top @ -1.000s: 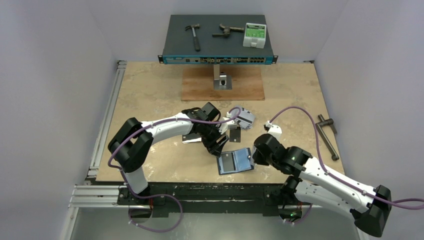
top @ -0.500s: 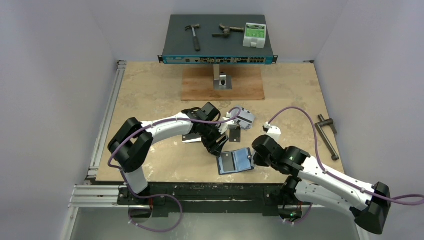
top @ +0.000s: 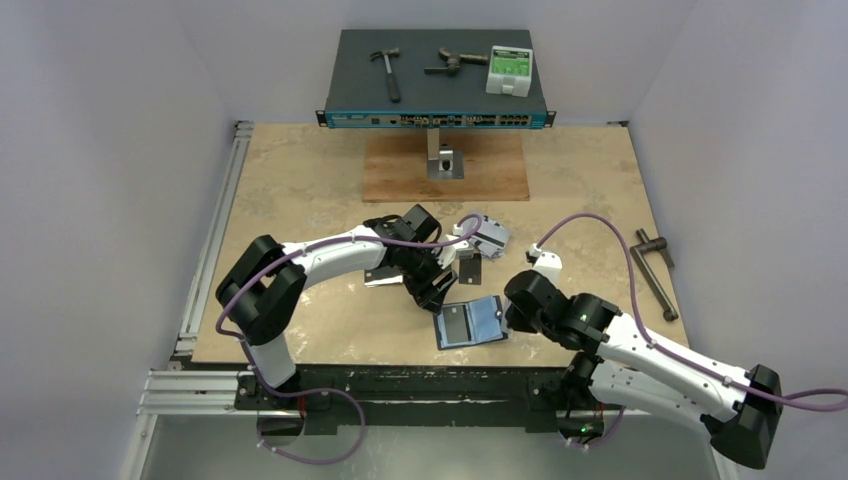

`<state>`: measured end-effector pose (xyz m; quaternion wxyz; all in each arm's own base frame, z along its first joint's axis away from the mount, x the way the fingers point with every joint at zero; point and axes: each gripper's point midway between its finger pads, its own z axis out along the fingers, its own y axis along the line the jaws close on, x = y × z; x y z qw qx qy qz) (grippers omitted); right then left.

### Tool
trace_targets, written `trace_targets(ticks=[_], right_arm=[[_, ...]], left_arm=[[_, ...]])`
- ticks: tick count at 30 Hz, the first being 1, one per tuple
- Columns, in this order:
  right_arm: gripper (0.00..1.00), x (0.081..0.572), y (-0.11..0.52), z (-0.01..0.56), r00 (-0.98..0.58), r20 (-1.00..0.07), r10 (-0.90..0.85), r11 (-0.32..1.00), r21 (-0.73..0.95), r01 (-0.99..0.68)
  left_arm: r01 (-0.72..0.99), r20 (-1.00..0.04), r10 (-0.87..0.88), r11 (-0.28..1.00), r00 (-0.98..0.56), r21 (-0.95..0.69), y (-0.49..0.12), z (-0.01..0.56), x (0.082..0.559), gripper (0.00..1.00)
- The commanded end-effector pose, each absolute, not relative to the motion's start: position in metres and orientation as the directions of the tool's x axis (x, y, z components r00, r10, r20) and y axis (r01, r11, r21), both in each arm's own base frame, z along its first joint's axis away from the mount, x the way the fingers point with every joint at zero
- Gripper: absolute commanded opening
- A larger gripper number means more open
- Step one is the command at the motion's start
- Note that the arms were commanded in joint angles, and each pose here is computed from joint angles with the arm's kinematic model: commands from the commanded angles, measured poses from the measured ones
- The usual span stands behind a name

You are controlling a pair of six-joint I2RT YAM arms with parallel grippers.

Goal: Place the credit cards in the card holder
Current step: Turn over the card holder at the center of the board.

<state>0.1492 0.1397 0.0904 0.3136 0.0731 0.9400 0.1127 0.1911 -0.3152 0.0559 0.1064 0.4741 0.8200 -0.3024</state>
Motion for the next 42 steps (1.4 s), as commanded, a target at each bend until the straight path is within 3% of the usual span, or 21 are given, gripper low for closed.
trace_targets(ticks=[1, 16, 23, 37, 42], right_arm=[[0.00, 0.152, 0.150, 0.100, -0.778, -0.580, 0.243, 0.947, 0.316, 0.060], [0.00, 0.149, 0.156, 0.092, -0.793, -0.563, 0.234, 0.945, 0.322, 0.050], [0.00, 0.148, 0.183, 0.104, -0.787, -0.564, 0.250, 0.899, 0.437, -0.028], [0.00, 0.144, 0.231, 0.079, -0.827, -0.532, 0.180, 0.868, 0.482, -0.121], [0.00, 0.141, 0.240, 0.061, -0.848, -0.511, 0.141, 0.869, 0.475, -0.142]], left_arm=[[0.865, -0.510, 0.705, 0.335, -0.493, -0.372, -0.325, 0.071, 0.198, 0.59], [0.865, -0.509, 0.705, 0.338, -0.493, -0.370, -0.325, 0.071, 0.200, 0.59], [0.869, -0.510, 0.708, 0.334, -0.487, -0.365, -0.325, 0.070, 0.200, 0.59], [0.867, -0.522, 0.696, 0.343, -0.493, -0.362, -0.316, 0.077, 0.209, 0.59], [0.898, -0.556, 0.710, 0.278, -0.432, -0.342, -0.309, 0.085, 0.207, 0.59]])
